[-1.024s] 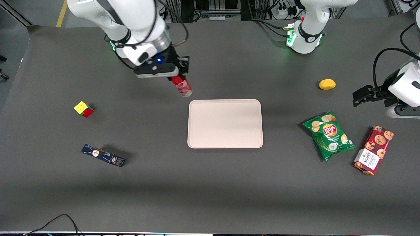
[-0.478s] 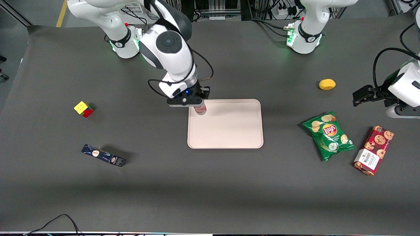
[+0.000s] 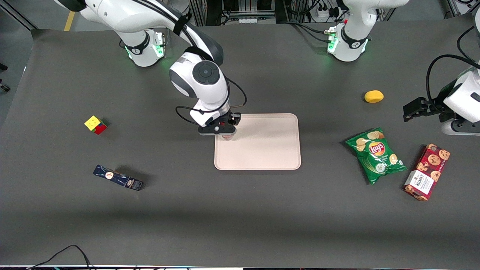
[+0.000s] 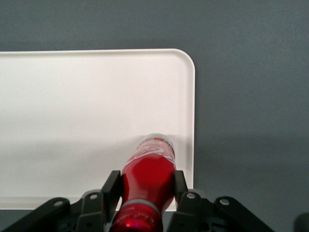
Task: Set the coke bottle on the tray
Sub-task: 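Lower the bottle upright onto the tray and open the right gripper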
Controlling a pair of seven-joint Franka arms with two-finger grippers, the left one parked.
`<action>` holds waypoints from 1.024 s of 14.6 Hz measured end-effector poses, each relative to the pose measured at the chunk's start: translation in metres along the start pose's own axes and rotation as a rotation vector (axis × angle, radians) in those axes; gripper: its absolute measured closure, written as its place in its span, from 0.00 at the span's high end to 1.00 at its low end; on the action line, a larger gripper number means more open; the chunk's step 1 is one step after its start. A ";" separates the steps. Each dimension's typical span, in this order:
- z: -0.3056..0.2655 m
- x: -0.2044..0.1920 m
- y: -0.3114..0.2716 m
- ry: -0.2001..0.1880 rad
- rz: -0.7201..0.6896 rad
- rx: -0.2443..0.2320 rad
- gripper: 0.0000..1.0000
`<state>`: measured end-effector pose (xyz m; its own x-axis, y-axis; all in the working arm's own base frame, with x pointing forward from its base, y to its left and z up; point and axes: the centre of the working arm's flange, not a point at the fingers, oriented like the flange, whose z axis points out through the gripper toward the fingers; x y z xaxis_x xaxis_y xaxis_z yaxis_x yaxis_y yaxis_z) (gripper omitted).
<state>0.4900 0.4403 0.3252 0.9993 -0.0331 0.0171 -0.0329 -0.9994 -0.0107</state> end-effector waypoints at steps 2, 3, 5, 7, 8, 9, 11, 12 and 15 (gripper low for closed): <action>0.011 0.003 0.002 0.000 -0.007 -0.012 0.49; 0.016 0.005 0.003 0.006 -0.011 -0.015 0.49; 0.025 0.009 0.005 0.010 -0.011 -0.008 0.49; 0.032 0.011 0.004 0.012 -0.009 0.004 0.49; 0.035 0.011 0.004 0.012 -0.009 0.009 0.49; 0.038 0.012 0.004 0.011 -0.009 0.013 0.49; 0.036 0.012 0.003 0.013 -0.009 0.015 0.49; 0.036 0.013 0.003 0.014 -0.008 0.015 0.49; 0.037 0.017 0.008 0.017 0.001 0.012 0.59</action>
<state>0.5078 0.4325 0.2888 0.9988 -0.0345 0.0343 -0.0337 -0.9992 -0.0226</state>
